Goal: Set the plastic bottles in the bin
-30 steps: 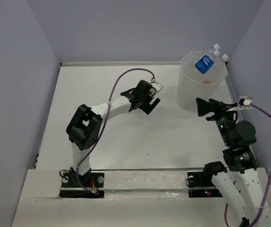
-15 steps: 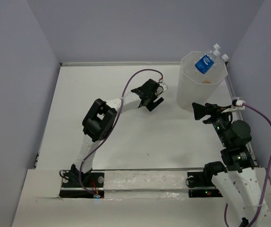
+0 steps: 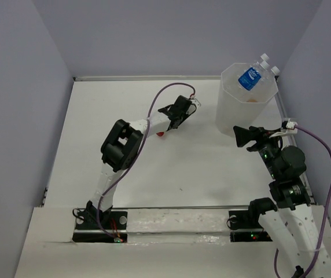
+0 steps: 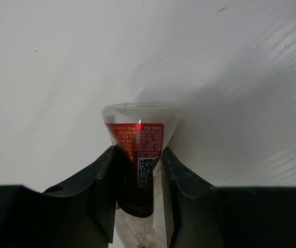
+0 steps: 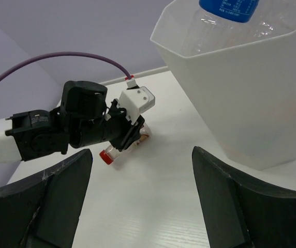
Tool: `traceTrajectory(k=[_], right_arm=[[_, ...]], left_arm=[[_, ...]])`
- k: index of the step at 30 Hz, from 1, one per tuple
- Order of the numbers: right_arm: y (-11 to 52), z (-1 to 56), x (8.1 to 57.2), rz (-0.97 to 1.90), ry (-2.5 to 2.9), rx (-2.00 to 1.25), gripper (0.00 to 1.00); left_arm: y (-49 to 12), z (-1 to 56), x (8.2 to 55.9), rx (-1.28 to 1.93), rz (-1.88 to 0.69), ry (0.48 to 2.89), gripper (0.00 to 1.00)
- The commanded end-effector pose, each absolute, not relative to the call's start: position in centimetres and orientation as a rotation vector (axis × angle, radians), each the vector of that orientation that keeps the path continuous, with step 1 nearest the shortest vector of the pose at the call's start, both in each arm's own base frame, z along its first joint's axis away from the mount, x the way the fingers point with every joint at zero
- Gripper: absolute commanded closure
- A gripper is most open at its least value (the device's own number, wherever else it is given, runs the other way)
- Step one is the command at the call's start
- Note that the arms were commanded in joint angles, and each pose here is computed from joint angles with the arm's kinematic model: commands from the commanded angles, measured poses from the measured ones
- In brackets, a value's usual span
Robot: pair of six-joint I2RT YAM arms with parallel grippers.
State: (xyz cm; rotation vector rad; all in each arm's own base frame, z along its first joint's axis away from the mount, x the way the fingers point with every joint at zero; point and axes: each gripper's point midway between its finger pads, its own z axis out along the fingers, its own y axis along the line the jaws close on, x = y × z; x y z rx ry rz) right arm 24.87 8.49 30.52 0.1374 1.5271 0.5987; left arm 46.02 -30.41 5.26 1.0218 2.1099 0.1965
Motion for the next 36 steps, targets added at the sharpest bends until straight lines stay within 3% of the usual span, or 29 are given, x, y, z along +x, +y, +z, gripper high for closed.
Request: traceTrajectory(k=[1, 2, 7, 14, 19, 26, 36], right_arm=[[8.5, 31.3, 24.7, 0.591, 1.497, 0.112, 0.18], [8.3, 31.3, 24.5, 0.588, 1.488, 0.118, 0.18], [6.9, 31.4, 24.0, 0.54, 1.459, 0.176, 0.19], [4.0, 30.1, 23.1, 0.447, 1.439, 0.329, 0.21], [4.1, 29.6, 22.9, 0.467, 1.439, 0.339, 0.23], [5.4, 28.6, 23.0, 0.52, 1.473, 0.296, 0.25], [7.7, 26.5, 22.4, 0.615, 1.546, 0.196, 0.27]], left_arm=[[-30.8, 8.6, 46.1, 0.968, 0.139, 2.065, 0.94], [-31.1, 10.6, 46.2, 0.933, 0.106, 2.038, 1.0], [-32.6, 19.0, 45.1, 0.765, -0.134, 1.912, 1.0], [-34.7, 38.3, 39.5, 0.542, -0.644, 1.475, 1.0], [-35.2, 48.7, 36.8, 0.393, -0.907, 1.211, 1.0], [-37.7, 53.8, 38.4, 0.272, -1.022, 1.033, 1.0], [-43.9, 54.8, 42.4, 0.104, -1.164, 0.889, 1.0]])
